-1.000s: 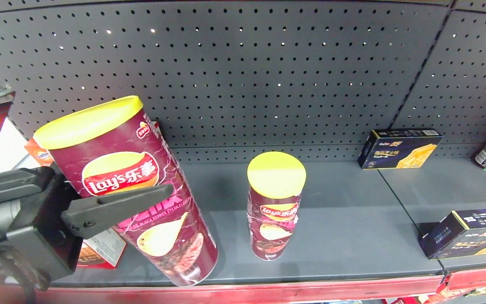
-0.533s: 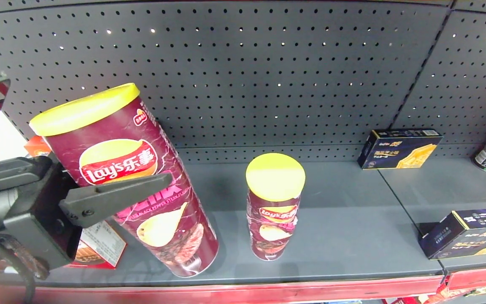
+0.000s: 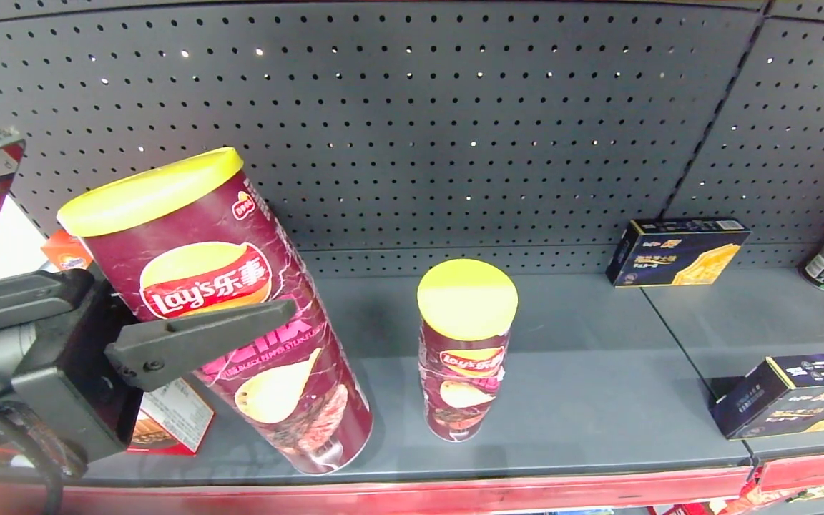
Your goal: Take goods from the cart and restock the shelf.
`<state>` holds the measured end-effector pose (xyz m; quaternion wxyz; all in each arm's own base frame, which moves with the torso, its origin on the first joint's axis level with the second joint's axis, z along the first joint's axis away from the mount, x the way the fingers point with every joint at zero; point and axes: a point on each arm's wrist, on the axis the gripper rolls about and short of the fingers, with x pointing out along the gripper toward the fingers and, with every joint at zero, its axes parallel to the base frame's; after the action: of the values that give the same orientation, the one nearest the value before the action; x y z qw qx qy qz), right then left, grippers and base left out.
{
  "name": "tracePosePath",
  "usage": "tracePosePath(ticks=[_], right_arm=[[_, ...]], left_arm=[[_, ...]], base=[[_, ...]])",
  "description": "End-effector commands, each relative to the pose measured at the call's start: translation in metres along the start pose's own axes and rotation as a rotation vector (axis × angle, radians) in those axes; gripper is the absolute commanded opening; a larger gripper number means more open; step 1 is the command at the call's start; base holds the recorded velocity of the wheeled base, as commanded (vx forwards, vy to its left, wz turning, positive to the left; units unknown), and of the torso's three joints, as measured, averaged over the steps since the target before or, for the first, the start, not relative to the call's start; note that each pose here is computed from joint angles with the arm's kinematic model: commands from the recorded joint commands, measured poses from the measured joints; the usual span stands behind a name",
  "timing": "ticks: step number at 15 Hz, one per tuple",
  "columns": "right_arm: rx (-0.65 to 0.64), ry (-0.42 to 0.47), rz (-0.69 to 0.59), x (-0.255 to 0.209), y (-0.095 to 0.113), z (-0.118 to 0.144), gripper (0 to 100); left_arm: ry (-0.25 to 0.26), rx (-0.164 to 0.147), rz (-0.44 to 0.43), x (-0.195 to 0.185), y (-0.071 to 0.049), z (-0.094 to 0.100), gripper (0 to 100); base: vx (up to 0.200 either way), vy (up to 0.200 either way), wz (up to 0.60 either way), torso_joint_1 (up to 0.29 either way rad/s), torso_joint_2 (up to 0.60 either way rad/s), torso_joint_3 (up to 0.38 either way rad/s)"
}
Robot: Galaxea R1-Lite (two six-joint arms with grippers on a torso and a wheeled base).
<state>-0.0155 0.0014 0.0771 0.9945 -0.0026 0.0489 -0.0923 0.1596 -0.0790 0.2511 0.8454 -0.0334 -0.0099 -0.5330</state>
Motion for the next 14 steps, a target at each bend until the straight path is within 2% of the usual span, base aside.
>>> tracePosePath(ticks=[1,9,12,14], right_arm=[[-0.001,0.006,0.000,0.0005,0.0000,0.0002,100],[-0.001,0.007,0.000,0.0005,0.0000,0.0000,100],[-0.001,0.007,0.000,0.0005,0.0000,0.0000,100],[-0.001,0.007,0.000,0.0005,0.0000,0.0000,100]], left_arm=[[0.001,-0.001,0.001,0.0003,0.0005,-0.0002,0],[-0.009,0.006,0.013,-0.0016,0.0010,0.0036,0],[-0.006,0.006,0.010,0.0042,0.0056,0.0057,0],[-0.003,0.019,0.003,0.0081,0.0073,0.0057,0]], base=[[0.000,0.000,0.00,0.000,0.00,0.000],[0.000,0.000,0.00,0.000,0.00,0.000],[0.000,0.000,0.00,0.000,0.00,0.000],[0.000,0.000,0.00,0.000,0.00,0.000]])
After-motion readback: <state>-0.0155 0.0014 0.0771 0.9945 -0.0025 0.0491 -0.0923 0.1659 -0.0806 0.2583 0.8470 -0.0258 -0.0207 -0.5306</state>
